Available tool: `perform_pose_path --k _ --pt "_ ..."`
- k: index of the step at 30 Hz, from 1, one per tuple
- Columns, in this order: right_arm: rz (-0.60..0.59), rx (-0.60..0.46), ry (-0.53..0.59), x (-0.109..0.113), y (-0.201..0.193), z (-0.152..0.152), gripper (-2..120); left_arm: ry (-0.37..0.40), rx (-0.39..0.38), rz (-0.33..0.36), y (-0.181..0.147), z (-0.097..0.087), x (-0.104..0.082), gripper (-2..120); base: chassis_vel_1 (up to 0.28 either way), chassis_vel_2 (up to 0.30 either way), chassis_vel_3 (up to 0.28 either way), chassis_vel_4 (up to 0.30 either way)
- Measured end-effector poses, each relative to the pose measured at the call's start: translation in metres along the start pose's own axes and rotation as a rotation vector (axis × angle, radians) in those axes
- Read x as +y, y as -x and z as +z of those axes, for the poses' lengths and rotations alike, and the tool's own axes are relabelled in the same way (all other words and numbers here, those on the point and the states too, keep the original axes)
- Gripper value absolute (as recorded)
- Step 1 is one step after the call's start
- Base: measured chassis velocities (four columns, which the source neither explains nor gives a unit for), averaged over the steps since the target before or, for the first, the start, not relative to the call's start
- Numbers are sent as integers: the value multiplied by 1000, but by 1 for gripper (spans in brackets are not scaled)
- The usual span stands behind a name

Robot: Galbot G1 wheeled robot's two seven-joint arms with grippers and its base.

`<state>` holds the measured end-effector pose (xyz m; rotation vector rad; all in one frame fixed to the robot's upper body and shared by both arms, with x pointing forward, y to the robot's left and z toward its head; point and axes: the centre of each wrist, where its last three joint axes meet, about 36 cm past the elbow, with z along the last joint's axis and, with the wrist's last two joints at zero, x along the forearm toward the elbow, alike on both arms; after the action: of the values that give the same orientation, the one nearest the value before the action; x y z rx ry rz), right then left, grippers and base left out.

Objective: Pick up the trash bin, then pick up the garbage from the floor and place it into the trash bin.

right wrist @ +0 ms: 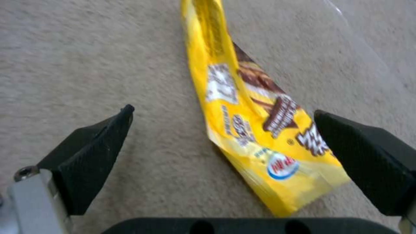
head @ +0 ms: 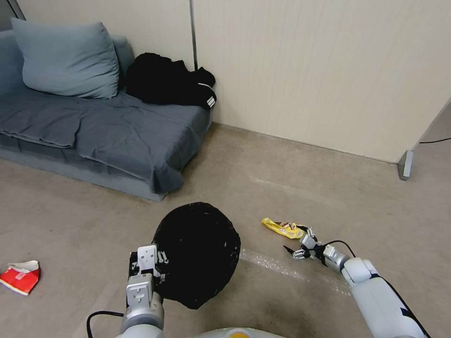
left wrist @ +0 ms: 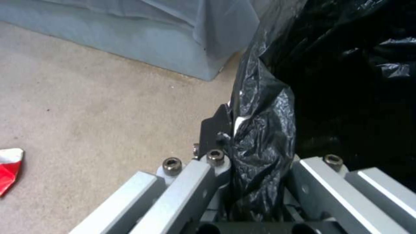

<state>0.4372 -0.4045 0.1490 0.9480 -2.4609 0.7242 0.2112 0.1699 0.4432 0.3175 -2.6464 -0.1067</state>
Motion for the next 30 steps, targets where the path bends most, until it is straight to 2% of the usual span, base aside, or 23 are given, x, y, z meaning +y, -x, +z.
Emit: perform_pose_path --k 12,19,22,23,25,27,30 --pt "45 36 28 -12 9 -7 100 9 -4 1 -3 2 -3 3 0 0 0 0" --pt "59 39 32 -19 12 -11 93 10 -6 2 -4 3 -4 3 0 0 0 0" --pt "58 40 32 -19 13 -11 83 11 -6 4 -5 3 -4 3 0 0 0 0" --pt "58 40 32 -19 13 -11 83 11 -6 4 -5 3 -4 3 0 0 0 0" --pt "58 40 33 -18 14 -12 72 11 -8 6 -5 3 -5 3 0 0 0 0" --pt "57 40 34 -17 15 -12 68 11 -8 6 -5 3 -5 3 0 0 0 0" --pt "53 45 40 -15 17 -13 55 10 -9 7 -5 3 -5 3 0 0 0 0"
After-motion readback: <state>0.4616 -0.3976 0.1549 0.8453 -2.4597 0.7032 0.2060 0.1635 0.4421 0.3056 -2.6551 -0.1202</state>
